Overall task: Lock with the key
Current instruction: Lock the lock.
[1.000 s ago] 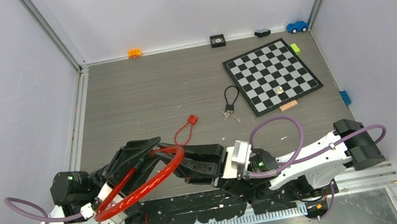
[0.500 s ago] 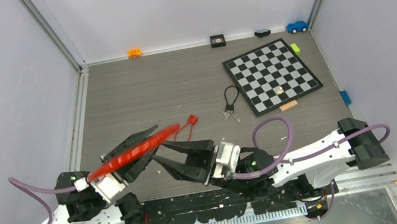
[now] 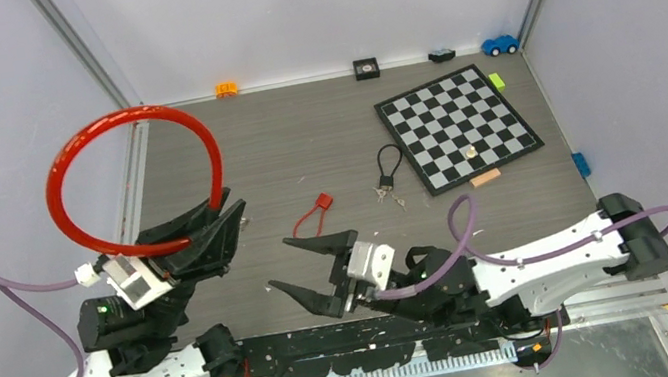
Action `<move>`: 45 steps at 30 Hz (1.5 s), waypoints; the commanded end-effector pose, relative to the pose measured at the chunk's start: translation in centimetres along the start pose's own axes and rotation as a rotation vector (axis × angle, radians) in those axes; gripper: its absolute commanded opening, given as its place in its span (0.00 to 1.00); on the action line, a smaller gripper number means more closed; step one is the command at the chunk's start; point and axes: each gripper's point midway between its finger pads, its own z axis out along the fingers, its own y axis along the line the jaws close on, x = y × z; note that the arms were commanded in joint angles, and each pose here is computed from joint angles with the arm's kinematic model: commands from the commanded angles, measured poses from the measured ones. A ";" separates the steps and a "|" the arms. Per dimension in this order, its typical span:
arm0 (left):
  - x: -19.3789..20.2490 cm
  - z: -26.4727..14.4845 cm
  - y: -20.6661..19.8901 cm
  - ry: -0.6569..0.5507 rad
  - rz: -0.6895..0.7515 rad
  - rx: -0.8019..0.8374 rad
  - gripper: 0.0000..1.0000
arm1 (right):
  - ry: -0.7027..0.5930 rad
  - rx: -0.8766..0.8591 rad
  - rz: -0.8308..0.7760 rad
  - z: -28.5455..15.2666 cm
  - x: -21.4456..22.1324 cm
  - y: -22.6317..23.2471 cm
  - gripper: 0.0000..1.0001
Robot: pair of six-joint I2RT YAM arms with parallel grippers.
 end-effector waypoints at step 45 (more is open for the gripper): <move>-11.0 1.4 -7.3 -0.169 -0.516 0.413 0.00 | -0.189 -0.162 0.915 3.2 -13.4 -5.7 0.49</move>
